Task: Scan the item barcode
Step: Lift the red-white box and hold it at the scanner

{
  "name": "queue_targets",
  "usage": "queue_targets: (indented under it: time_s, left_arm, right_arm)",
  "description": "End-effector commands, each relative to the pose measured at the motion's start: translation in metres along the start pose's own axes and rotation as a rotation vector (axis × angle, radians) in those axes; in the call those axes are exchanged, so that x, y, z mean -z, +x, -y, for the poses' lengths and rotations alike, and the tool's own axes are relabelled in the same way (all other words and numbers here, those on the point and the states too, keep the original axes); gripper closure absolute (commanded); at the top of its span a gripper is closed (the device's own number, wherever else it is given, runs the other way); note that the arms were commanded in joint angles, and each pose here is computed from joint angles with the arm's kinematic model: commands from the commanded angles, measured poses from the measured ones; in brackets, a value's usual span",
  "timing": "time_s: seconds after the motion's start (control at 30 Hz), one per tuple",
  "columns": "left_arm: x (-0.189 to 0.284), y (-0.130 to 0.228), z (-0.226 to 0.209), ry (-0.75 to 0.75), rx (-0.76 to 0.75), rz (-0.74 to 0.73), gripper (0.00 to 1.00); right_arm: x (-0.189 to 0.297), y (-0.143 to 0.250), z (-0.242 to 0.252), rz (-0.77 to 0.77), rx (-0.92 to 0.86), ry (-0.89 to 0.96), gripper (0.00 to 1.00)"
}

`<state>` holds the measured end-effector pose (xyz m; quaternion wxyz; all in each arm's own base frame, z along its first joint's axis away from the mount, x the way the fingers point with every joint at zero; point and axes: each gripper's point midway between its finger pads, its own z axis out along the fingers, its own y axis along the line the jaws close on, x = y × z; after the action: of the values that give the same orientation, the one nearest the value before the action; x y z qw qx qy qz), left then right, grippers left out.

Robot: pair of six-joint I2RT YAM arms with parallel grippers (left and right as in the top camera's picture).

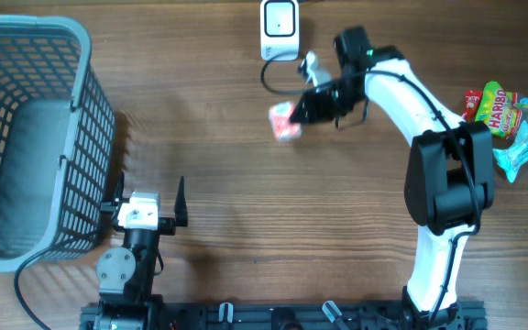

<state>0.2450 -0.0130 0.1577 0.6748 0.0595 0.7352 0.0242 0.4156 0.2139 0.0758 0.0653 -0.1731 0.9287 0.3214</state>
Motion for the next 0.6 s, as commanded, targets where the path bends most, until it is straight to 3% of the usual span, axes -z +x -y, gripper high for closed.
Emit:
queue_targets:
  time_s: [0.0, 0.1, 0.33, 0.57]
  left_arm:
    - [0.0, 0.0, 0.003, 0.014, -0.013, 0.005, 0.0]
    - [0.0, 0.0, 0.003, 0.014, -0.013, 0.005, 0.0]
    - [0.0, 0.0, 0.003, 0.014, -0.013, 0.005, 0.0]
    - [0.0, 0.0, 0.003, 0.014, -0.013, 0.005, 0.0]
  right_arm:
    - [0.065, -0.079, 0.031, 0.278, -0.07, 0.421, 0.95]
    - [0.096, -0.118, 0.038, 0.444, -0.004, 0.632, 0.95]
    - [0.093, -0.171, 0.029, 0.629, 0.175, 0.769, 0.95]
    - [0.04, -0.183, 0.052, 0.595, 0.28, 0.845, 0.95]
